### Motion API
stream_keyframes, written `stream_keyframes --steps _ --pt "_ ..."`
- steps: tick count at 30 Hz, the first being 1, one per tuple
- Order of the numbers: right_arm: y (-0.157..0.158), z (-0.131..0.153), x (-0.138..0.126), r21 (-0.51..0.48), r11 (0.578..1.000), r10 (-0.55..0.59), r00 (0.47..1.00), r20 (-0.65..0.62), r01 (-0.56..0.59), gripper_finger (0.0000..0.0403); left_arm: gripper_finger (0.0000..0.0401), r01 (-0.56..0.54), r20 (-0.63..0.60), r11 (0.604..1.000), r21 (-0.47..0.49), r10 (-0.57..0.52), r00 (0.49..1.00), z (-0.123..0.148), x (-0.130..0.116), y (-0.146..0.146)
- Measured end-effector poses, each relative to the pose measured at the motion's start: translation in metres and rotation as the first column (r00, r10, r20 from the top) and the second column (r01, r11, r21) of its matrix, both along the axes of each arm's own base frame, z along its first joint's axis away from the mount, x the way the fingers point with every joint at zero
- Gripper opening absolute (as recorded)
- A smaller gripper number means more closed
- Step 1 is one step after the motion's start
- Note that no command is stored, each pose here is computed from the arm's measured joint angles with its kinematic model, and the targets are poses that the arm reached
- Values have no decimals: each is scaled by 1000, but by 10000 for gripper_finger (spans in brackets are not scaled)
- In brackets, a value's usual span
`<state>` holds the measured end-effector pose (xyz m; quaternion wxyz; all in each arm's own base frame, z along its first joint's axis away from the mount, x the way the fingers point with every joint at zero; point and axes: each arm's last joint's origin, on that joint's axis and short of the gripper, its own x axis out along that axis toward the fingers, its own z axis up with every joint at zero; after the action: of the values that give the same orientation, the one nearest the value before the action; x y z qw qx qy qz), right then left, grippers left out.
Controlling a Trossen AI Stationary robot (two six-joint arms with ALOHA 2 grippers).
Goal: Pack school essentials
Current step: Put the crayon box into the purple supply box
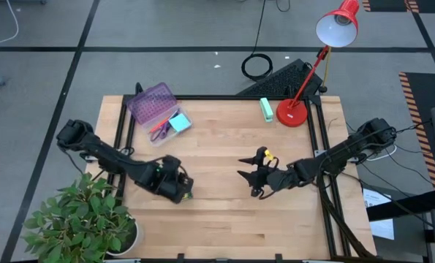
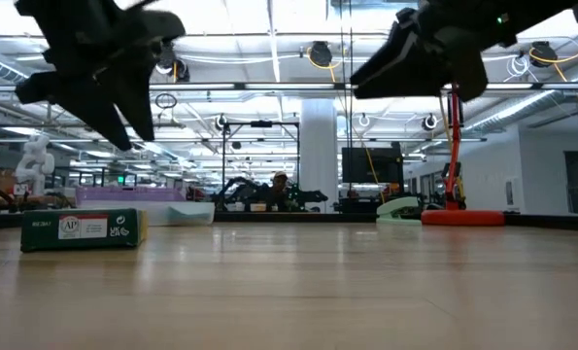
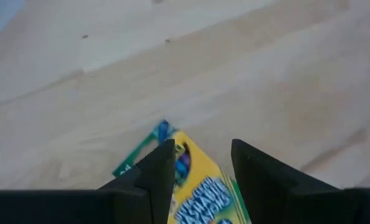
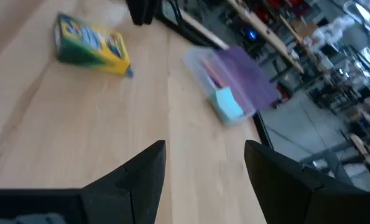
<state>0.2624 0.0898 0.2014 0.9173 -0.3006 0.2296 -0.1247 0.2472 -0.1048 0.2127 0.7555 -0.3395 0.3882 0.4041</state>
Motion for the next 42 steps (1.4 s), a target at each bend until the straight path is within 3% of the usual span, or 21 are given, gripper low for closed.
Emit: stream_keyframes --steps 4,9,14,19,23,35,42 --pt "-5 5 6 30 997 75 996 39 -76 212 161 12 41 999 38 -13 999 1 -5 -12" --pt "-13 7 12 98 986 128 990 66 -134 212 178 -50 49 998 -33 52 997 -3 -6 -18" --pt "-18 4 12 129 983 123 991 43 -128 212 251 -157 -9 982 -103 157 988 -18 0 -17" --pt "-17 4 12 141 982 118 992 44 -123 212 342 -258 -136 941 -218 232 963 -33 11 -7" --pt "-17 3 11 150 982 113 993 35 -117 212 393 -289 -147 929 -232 260 954 -44 22 3" --pt "-18 -1 10 166 981 101 995 5 -100 212 379 -420 -295 868 -263 342 892 -51 23 23" --pt "-18 -2 9 186 979 90 996 -1 -88 212 379 -368 -310 886 -281 279 909 -47 21 23"
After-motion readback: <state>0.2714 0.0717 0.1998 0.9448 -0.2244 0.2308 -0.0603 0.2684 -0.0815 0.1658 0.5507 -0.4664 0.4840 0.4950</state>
